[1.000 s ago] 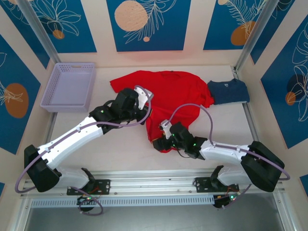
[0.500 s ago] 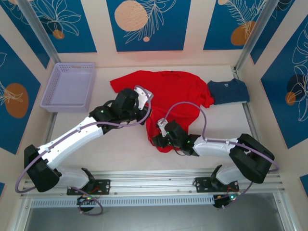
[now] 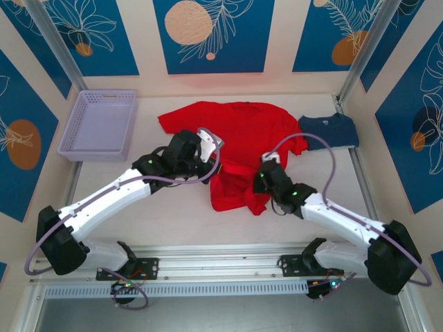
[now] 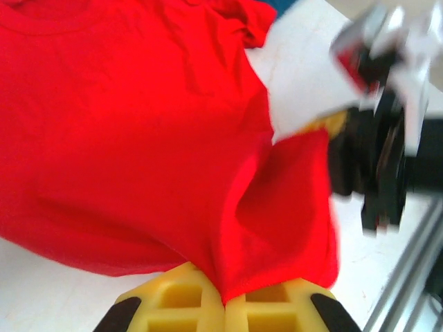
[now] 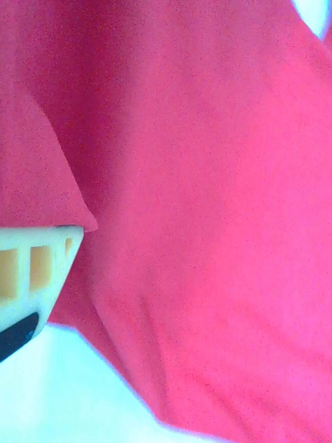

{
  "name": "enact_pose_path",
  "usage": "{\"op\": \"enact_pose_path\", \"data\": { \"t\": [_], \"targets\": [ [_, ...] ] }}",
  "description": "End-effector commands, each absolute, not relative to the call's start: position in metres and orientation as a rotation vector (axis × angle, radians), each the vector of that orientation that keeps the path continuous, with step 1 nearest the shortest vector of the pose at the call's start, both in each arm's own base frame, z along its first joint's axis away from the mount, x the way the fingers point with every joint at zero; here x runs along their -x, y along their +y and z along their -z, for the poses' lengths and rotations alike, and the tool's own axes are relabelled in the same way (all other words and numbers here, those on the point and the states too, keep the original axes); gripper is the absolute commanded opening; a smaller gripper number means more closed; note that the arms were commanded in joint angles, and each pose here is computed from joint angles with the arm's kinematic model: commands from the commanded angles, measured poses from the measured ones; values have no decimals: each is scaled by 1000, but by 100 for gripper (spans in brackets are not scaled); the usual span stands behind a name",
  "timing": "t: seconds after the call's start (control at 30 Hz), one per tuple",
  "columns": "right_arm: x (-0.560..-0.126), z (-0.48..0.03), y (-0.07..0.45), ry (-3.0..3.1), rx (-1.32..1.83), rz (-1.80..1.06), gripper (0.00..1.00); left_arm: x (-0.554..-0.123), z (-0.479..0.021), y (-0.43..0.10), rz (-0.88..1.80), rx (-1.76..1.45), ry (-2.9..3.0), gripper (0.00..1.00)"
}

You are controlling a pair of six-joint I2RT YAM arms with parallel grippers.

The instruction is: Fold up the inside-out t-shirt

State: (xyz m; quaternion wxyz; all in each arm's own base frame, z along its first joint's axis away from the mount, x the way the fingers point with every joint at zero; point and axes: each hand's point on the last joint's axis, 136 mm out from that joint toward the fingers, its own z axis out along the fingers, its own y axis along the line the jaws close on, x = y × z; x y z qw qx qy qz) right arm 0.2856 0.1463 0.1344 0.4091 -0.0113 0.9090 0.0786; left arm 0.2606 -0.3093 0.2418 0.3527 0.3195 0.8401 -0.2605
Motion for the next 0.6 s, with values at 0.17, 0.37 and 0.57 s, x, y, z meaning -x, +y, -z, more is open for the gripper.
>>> {"op": "enact_pose_path", "data": {
  "t": [0.17, 0.37, 0.57],
  "targets": [
    [-300, -139, 58, 2356, -325, -15, 11, -259, -217, -367, 882, -895, 2227, 0],
    [-287, -127, 79, 2486, -210, -149, 40, -274, -204, -379, 874, -828, 2308, 0],
    [-253, -131, 134, 2402, 123, -359, 66, -285, -202, -377, 850, -801, 2336, 0]
  ]
}}
